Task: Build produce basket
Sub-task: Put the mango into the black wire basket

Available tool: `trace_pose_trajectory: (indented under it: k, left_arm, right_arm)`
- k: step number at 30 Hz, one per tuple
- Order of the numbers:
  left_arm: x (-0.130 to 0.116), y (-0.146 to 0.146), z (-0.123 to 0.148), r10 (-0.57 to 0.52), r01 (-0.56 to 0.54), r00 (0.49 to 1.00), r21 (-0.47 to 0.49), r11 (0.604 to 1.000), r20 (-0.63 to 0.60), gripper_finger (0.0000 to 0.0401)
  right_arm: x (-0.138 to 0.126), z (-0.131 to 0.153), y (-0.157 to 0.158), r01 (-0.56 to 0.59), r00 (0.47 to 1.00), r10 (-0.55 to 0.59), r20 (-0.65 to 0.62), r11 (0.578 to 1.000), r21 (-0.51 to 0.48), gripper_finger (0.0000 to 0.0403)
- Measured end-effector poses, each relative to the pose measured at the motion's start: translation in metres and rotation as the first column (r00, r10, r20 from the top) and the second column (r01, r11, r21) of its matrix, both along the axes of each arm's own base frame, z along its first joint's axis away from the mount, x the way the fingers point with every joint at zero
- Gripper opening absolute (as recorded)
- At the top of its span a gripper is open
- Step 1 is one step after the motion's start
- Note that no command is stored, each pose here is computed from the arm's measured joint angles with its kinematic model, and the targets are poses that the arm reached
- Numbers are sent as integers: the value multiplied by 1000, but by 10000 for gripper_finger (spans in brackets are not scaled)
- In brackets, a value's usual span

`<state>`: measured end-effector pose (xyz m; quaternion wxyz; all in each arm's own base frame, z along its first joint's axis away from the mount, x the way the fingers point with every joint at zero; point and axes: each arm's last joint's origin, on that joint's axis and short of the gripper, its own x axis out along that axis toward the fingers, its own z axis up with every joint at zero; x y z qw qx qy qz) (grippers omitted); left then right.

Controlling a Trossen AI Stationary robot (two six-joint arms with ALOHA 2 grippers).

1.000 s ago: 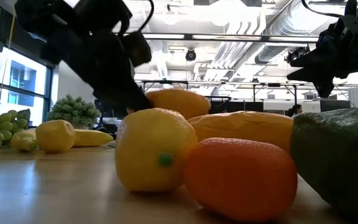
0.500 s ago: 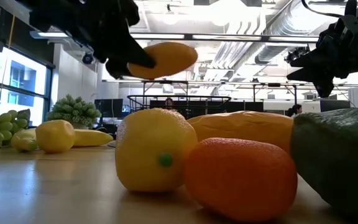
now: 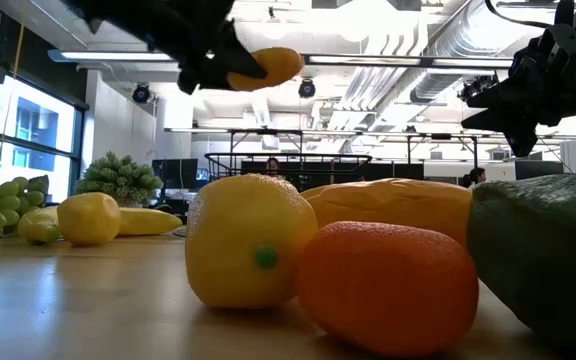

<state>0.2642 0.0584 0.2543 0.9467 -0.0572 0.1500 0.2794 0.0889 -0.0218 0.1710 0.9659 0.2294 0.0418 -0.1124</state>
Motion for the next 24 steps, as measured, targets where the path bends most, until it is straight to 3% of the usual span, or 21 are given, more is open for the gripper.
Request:
trace_pose_trajectory:
  k: [10, 24]
  left_arm:
    - [-14, 59, 21, 227, -228, 973, 19, 973, 52, 220]
    - [-30, 114, -14, 406, -407, 913, -169, 897, -46, 221]
  right_arm:
    - [0, 0, 0, 0, 1000, 0, 0, 1000, 0, 172]
    - [0, 0, 0, 0, 1000, 0, 0, 1000, 0, 172]
